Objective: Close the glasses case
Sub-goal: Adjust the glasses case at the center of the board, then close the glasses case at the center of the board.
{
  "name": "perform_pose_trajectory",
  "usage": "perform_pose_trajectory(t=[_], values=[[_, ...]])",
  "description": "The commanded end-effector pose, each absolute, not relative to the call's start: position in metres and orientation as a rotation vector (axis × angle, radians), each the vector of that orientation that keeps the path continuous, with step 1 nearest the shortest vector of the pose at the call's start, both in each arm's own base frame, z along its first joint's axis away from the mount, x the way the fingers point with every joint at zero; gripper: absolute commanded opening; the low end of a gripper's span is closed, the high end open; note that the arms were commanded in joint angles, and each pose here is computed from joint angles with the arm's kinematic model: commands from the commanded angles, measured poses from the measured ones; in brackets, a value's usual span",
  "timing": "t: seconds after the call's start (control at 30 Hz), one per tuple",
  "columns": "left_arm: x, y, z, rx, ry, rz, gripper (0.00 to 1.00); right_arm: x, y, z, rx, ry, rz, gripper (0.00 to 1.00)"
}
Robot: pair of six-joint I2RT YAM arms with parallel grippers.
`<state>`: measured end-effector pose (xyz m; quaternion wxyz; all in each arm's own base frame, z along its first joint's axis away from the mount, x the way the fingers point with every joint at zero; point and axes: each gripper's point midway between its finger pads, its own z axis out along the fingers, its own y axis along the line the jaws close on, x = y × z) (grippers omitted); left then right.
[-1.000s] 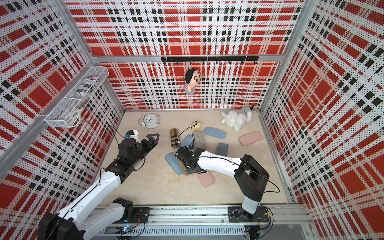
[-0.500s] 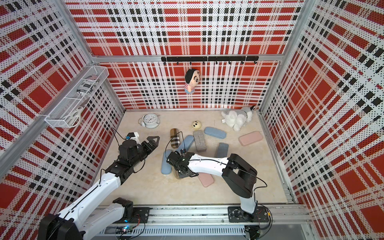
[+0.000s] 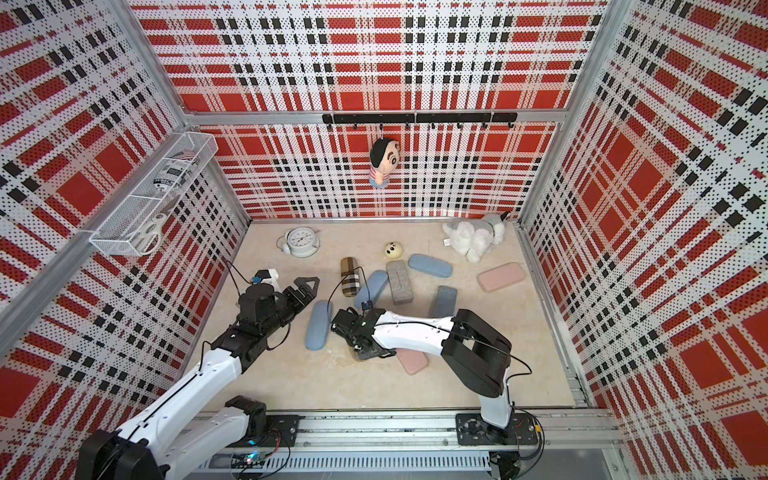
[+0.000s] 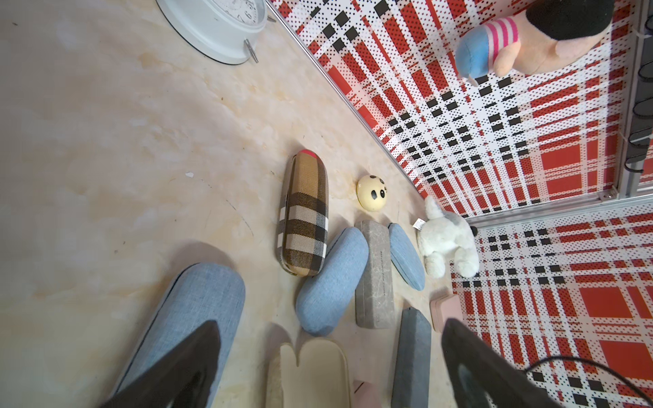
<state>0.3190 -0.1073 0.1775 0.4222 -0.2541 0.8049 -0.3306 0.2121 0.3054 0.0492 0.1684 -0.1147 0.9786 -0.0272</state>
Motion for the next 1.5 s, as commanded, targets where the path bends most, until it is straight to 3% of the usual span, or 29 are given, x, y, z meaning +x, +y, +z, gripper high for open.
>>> perform_pose_trajectory(t=[0.0, 0.27, 0.53, 0.57, 0.63, 0.77, 0.83, 1.47], values=[[0.315, -0.116, 0.174, -0.624, 2.019, -0.83, 0.98, 0.211, 0.285, 0.064, -0.238, 2.745, -0.142, 0.14], [0.301, -0.14, 0.159, -0.603, 2.061, -0.856, 0.98, 0.206, 0.29, 0.067, -0.247, 2.736, -0.093, 0.45], [0.291, -0.156, 0.139, -0.59, 2.125, -0.846, 0.99, 0.203, 0.282, 0.116, -0.223, 2.662, 0.021, 0.57], [0.29, -0.158, 0.137, -0.587, 2.131, -0.845, 0.94, 0.204, 0.278, 0.126, -0.214, 2.64, 0.034, 0.57], [0.288, -0.161, 0.134, -0.586, 2.142, -0.84, 0.75, 0.207, 0.272, 0.14, -0.211, 2.598, 0.045, 0.54], [0.283, -0.162, 0.122, -0.607, 2.168, -0.82, 0.03, 0.219, 0.26, 0.145, -0.191, 2.587, 0.075, 0.16], [0.279, -0.164, 0.113, -0.61, 2.199, -0.816, 0.0, 0.227, 0.257, 0.139, -0.175, 2.607, 0.117, 0.0], [0.25, -0.195, 0.057, -0.55, 2.407, -0.752, 0.0, 0.259, 0.281, 0.067, -0.264, 2.735, 0.143, 0.0]])
